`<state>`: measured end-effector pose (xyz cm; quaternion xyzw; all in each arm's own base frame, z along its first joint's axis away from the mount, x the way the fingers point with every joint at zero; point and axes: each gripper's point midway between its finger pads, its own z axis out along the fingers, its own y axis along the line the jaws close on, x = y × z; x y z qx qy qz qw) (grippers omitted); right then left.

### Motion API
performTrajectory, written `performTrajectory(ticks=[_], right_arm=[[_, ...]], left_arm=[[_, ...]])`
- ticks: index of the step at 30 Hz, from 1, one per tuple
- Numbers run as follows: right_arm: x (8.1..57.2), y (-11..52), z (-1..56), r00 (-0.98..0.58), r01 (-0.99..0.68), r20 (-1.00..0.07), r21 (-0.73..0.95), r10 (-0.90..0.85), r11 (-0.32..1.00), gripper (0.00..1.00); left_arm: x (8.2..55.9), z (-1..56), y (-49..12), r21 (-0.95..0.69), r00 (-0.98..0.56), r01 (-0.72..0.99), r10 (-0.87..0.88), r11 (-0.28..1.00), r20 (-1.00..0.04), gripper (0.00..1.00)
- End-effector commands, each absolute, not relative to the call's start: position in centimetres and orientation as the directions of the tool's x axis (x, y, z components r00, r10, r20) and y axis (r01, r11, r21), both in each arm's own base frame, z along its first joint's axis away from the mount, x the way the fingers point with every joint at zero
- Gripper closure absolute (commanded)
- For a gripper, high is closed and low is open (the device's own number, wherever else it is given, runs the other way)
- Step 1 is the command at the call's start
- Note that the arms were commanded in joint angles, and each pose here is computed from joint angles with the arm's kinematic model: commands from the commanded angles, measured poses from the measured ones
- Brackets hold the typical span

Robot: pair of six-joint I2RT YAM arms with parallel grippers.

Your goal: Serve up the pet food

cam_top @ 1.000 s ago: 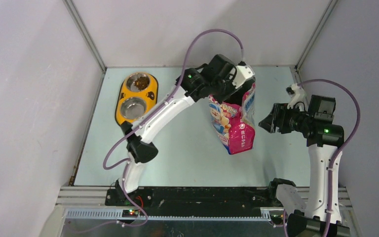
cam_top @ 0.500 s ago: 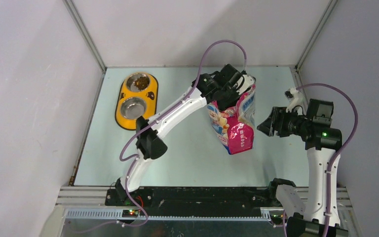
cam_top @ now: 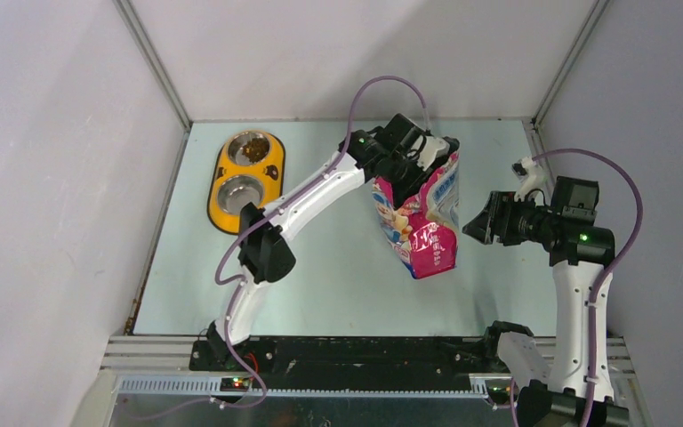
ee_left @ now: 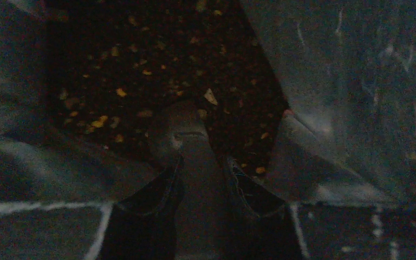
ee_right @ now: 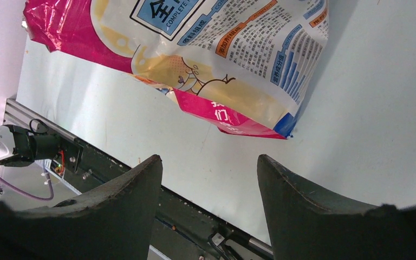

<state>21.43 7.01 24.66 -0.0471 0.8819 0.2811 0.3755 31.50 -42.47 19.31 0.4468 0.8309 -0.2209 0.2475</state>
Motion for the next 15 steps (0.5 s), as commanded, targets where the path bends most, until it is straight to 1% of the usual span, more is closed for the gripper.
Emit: performTrajectory(ticks=[1, 6, 11, 15], right_arm=[[22.0, 6.9, 25.0, -0.699, -0.301, -0.703, 0.459, 0.134, 0.836, 0.32], [22.0, 6.7, 24.7, -0.704, -0.295, -0.698, 0.452, 0.128, 0.842, 0.32], [22.2, 6.5, 24.4, -0.714, -0.288, -0.689, 0.447, 0.121, 0.847, 0.32], [22.3, 6.1, 23.8, -0.732, -0.277, -0.673, 0.432, 0.103, 0.858, 0.32]], left_arm=[[24.0, 21.7, -43.7, -0.517, -0.651, 0.752, 0.585, 0.409, -0.484, 1.00], [25.2, 24.0, -43.6, -0.586, -0.709, 0.700, 0.501, 0.409, -0.496, 1.00], [27.3, 27.5, -43.3, -0.620, -0.735, 0.677, 0.397, 0.396, -0.550, 1.00], [28.8, 29.5, -42.5, -0.669, -0.775, 0.632, 0.315, 0.391, -0.548, 1.00]])
